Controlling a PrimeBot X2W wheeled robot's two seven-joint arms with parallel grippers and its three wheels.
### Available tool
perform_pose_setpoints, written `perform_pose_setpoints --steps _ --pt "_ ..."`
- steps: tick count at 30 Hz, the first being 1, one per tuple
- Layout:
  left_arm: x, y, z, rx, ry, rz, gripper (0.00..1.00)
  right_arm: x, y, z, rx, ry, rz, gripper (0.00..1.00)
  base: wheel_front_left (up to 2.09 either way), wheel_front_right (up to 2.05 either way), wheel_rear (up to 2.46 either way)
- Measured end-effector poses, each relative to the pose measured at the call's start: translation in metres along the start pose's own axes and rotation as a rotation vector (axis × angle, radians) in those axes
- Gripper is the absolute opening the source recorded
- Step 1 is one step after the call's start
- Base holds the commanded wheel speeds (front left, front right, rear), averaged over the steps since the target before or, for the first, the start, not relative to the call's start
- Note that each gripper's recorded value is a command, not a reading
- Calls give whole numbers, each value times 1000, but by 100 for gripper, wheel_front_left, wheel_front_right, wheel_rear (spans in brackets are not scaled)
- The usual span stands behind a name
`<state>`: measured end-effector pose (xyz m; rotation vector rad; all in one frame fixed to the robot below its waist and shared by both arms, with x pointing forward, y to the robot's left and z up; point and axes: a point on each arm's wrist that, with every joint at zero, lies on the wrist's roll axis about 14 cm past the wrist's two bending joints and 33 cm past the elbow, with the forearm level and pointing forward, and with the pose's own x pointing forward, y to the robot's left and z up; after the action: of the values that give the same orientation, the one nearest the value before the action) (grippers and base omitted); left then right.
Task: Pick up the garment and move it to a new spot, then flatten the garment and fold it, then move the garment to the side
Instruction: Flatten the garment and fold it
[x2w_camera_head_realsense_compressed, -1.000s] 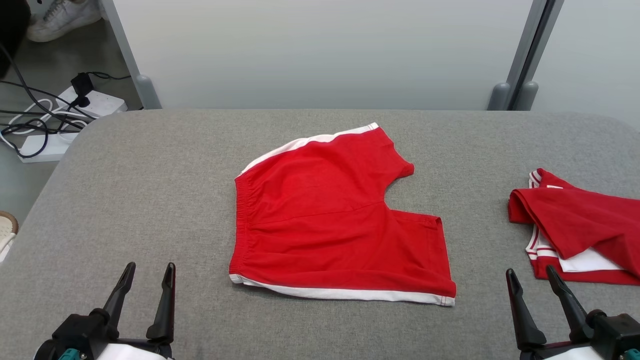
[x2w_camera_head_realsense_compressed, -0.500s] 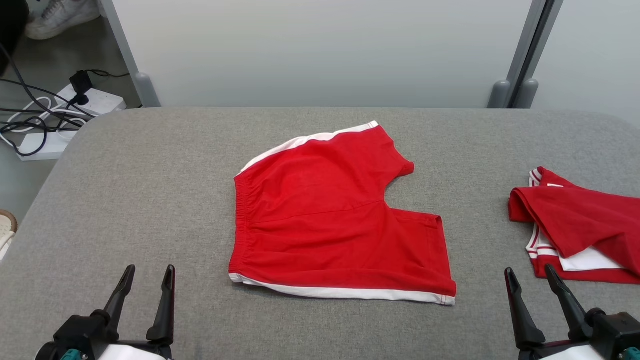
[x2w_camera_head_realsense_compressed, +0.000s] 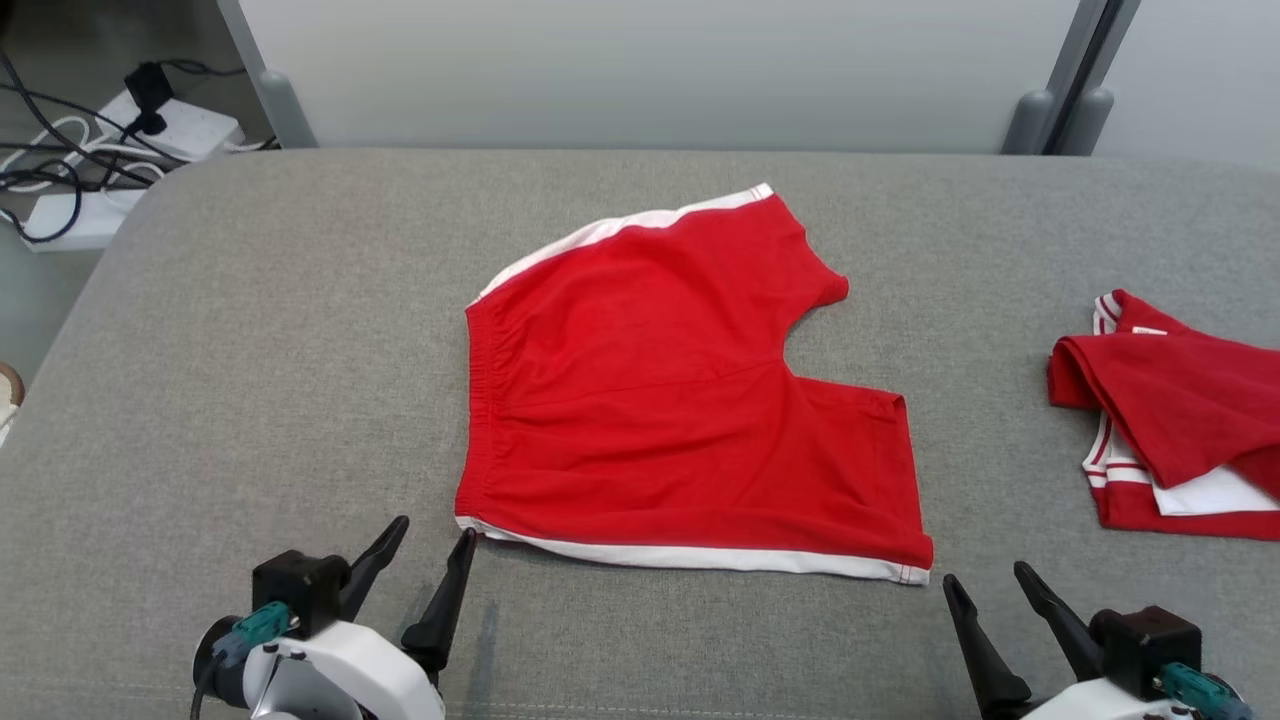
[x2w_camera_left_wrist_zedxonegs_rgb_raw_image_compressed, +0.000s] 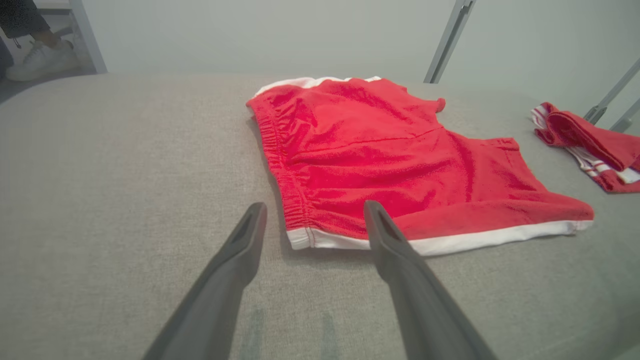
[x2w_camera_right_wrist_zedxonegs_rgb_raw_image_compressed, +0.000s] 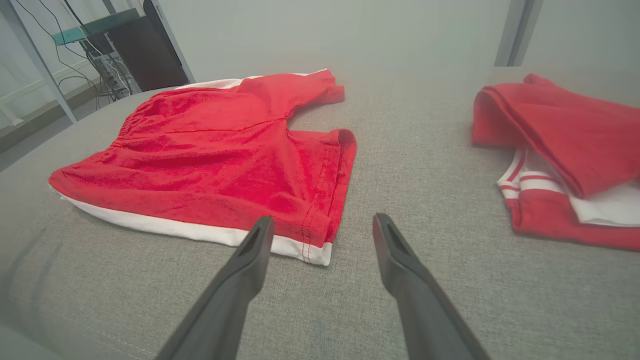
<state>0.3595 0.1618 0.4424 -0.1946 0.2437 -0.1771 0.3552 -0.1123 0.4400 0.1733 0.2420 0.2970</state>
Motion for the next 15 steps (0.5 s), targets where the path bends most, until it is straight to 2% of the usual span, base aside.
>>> perform_pose_setpoints --steps 4,10,15 --pt "15 -4 -29 -20 123 -33 100 13 3 -17 0 66 30 100 0 0 0" --pt "36 3 -44 -27 199 -40 100 29 3 -42 -2 160 58 100 0 0 0" --pt "43 -5 -59 -46 260 -78 100 40 7 -52 -12 197 86 100 0 0 0"
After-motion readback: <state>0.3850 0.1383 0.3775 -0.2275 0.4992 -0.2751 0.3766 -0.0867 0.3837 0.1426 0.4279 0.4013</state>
